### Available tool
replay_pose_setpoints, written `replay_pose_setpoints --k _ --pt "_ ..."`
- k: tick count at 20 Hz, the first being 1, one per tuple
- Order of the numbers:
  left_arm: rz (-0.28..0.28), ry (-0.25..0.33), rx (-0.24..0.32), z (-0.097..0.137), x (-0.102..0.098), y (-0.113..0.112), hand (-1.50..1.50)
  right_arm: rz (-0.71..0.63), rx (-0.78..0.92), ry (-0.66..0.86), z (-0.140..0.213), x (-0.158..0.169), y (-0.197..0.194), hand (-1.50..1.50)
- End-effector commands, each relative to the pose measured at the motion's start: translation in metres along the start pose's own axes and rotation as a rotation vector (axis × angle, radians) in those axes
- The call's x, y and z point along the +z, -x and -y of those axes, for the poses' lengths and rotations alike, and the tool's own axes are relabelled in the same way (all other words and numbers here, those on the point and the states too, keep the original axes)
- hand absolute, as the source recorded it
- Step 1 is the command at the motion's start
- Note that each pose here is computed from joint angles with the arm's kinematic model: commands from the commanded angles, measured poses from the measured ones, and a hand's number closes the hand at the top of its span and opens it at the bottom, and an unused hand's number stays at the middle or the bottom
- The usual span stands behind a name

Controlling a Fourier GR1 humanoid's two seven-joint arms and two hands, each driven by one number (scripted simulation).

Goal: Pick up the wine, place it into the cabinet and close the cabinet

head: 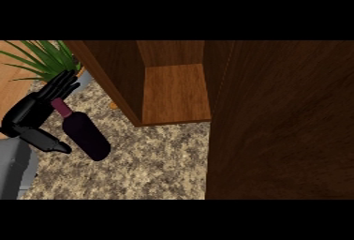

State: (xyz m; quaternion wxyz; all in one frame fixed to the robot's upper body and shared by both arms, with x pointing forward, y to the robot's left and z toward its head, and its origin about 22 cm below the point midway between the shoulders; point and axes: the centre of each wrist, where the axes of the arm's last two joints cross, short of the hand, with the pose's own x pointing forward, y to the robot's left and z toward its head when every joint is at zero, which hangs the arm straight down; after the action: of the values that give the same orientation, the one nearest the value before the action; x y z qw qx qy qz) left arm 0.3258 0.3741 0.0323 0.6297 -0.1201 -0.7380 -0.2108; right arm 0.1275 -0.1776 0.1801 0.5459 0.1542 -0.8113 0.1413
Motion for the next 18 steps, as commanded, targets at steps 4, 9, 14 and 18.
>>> replay_pose_setpoints --k 4,9,14,18 --pt "-0.248 0.01 0.309 0.055 0.042 0.089 -1.5 0.032 -0.036 -0.009 -0.002 0.011 -0.016 -1.5" --pt "-0.25 0.057 0.338 0.067 0.027 0.091 -1.5 0.048 -0.04 -0.015 -0.002 0.013 -0.02 -1.5" --pt "-0.251 0.104 0.362 0.071 0.021 0.103 -1.5 0.022 -0.009 0.011 0.008 0.025 -0.041 -1.5" --pt "-0.265 0.112 0.391 0.08 0.02 0.115 1.5 0.013 -0.013 0.015 0.005 0.034 -0.046 -1.5"
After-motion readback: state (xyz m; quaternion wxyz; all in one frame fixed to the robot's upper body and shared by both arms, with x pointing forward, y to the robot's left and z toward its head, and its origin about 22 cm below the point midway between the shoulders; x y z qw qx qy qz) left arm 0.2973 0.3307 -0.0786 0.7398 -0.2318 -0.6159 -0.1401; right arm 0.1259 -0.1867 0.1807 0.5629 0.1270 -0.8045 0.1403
